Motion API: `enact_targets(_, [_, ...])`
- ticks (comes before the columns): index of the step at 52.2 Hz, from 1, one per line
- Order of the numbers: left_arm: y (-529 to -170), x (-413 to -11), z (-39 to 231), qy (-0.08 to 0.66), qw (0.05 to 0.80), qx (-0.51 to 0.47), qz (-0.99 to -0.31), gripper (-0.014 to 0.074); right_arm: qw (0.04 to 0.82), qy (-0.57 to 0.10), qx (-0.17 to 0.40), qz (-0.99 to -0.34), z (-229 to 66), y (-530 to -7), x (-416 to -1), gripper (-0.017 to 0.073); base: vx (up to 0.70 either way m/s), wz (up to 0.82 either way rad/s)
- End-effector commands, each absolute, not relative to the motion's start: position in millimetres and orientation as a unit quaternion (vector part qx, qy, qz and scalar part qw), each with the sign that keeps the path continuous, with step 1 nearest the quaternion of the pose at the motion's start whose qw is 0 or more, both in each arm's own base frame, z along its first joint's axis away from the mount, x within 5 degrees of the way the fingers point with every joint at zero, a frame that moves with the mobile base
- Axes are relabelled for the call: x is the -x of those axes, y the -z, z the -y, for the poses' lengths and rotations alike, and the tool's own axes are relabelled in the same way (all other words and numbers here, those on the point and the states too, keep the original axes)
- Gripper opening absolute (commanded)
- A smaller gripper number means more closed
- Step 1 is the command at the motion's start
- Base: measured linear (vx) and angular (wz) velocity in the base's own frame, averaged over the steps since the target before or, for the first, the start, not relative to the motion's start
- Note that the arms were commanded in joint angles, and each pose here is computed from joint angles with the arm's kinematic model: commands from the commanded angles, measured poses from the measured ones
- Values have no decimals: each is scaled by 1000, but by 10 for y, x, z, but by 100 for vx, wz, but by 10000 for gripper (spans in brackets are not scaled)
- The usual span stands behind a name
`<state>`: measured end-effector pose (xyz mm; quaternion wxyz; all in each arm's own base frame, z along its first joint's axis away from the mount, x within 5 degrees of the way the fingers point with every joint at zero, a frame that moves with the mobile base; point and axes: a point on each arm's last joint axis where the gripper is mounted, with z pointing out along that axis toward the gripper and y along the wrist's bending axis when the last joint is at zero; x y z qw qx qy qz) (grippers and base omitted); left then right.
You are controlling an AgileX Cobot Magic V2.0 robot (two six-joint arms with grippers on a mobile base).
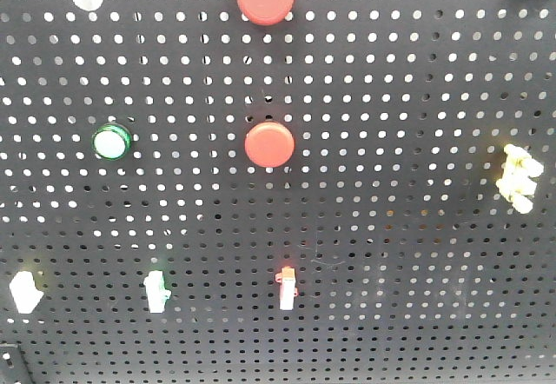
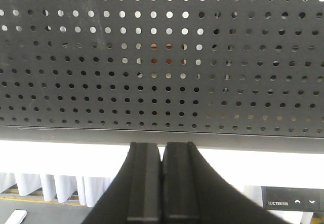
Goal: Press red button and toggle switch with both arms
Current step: 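Drive the base forward until the pegboard fills the view, then raise the left gripper toward the upper red push button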
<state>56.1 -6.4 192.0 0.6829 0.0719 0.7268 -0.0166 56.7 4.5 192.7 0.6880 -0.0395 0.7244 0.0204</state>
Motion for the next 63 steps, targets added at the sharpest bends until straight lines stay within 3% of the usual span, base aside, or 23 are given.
enact_targets(1, [-1909, -562, 74, 24, 708, -71, -702, 1, 719, -18, 41, -694, -46, -1971, -560, 0, 0, 0])
enact_targets(11, [-1920, -561, 74, 24, 711, -71, -699, 1, 719, -18, 41, -694, -46, -1971, -560, 0, 0, 0])
enact_targets(19, [-2076, -544, 88, 34, 765, -69, -639, 1, 719, -18, 41, -694, -46, -1971, -560, 0, 0, 0])
enact_targets(25, [-2271, -484, 99, 65, 830, -54, -551, 1, 719, -18, 41, -694, -46, -1971, -560, 0, 0, 0])
enact_targets(31, [-2553, -356, 103, 186, 874, -3, -448, 1, 719, -18, 41, -694, -46, -1971, -560, 0, 0, 0])
enact_targets(43, [-3298, -279, 141, 161, 853, -45, -494, 1, 719, -18, 41, -694, -46, -1971, -560, 0, 0, 0])
enact_targets(53, [-4033, -354, 152, 154, 863, -49, -479, 1, 719, -18, 41, -694, -46, -1971, -560, 0, 0, 0])
enact_targets(63, [-4167, -587, 194, 165, 849, -46, -499, 1, 719, -18, 41, -694, -46, -1971, -560, 0, 0, 0])
